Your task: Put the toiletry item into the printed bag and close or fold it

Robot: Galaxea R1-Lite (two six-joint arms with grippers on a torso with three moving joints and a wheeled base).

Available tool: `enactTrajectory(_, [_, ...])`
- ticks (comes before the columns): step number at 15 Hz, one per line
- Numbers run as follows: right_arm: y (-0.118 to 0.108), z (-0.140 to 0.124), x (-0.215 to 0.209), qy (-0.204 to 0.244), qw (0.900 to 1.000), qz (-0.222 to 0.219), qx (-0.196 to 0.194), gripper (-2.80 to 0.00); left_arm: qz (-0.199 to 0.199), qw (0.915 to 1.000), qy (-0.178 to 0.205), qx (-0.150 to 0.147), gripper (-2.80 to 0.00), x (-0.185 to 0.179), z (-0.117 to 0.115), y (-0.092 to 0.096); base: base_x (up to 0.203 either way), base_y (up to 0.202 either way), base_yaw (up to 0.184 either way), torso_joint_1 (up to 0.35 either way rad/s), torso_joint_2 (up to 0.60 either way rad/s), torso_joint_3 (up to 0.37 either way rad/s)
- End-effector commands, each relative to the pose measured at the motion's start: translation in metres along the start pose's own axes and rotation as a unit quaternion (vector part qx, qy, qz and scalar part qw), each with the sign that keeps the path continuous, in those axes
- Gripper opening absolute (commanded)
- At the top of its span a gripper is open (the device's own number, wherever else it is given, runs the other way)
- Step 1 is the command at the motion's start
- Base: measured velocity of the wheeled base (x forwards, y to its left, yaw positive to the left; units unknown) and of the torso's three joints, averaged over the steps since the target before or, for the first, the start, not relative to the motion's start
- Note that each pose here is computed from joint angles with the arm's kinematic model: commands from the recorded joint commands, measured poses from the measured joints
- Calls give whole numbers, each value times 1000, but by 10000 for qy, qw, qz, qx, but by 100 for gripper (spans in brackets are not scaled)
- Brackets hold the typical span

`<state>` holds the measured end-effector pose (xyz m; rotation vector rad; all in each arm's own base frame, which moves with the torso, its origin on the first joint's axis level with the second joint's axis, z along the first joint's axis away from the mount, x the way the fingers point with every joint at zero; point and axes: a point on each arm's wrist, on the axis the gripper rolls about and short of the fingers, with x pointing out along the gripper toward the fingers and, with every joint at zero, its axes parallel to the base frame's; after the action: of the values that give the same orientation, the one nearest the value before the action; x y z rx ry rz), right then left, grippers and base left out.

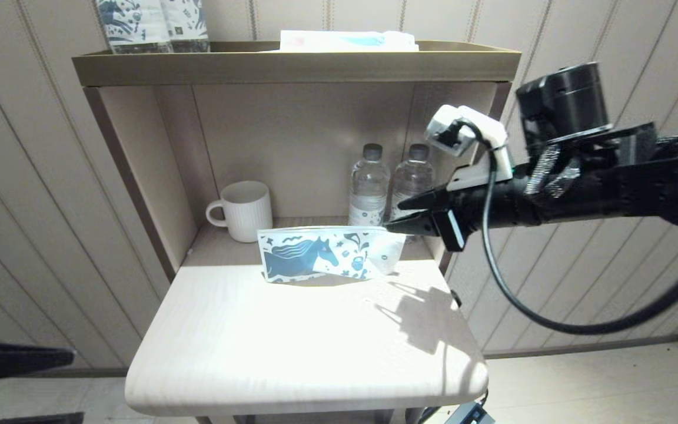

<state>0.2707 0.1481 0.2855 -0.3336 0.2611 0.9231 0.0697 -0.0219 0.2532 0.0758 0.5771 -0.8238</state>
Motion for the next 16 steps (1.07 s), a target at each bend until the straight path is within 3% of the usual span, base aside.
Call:
enactTrajectory(1, [31, 12, -72, -339, 9990, -262, -154, -280, 338, 9985, -416, 79, -280, -30, -25, -30, 0, 0, 0, 0, 0, 0])
enactTrajectory(3, [56, -1, -121, -319, 9977, -586, -69, -280, 475, 9978, -418, -217, -280, -43, -46, -46, 0, 0, 0, 0, 0, 0])
enactTrajectory(5, [83, -23, -169, -394, 9943, -964, 210, -280, 859, 9923, -694, -563, -280, -56, -65, -61, 0, 0, 0, 0, 0, 0])
enactTrajectory(8, [126, -81, -232, -471, 9799, -1781, 767, -280, 2106, 9679, -1173, -712, -280, -63, -111, -77, 0, 0, 0, 0, 0, 0])
enactTrajectory(11, [162, -163, -253, -308, 9480, -2924, 1221, -280, 3174, 9350, -1366, -795, -280, -41, -166, -79, 0, 0, 0, 0, 0, 0])
enactTrajectory(13, [174, -213, -236, 224, 9096, -3766, 1738, -280, 3562, 9243, -1138, -765, -280, -16, -196, -66, 0, 0, 0, 0, 0, 0])
enactTrajectory(15, [173, -243, -215, 384, 8946, -4033, 1886, -280, 3748, 9168, -1165, -741, -280, 8, -206, -46, 0, 0, 0, 0, 0, 0])
enactTrajectory(16, [170, -253, -206, 131, 8920, -4160, 1765, -280, 3863, 9076, -1560, -523, -280, 16, -204, -37, 0, 0, 0, 0, 0, 0])
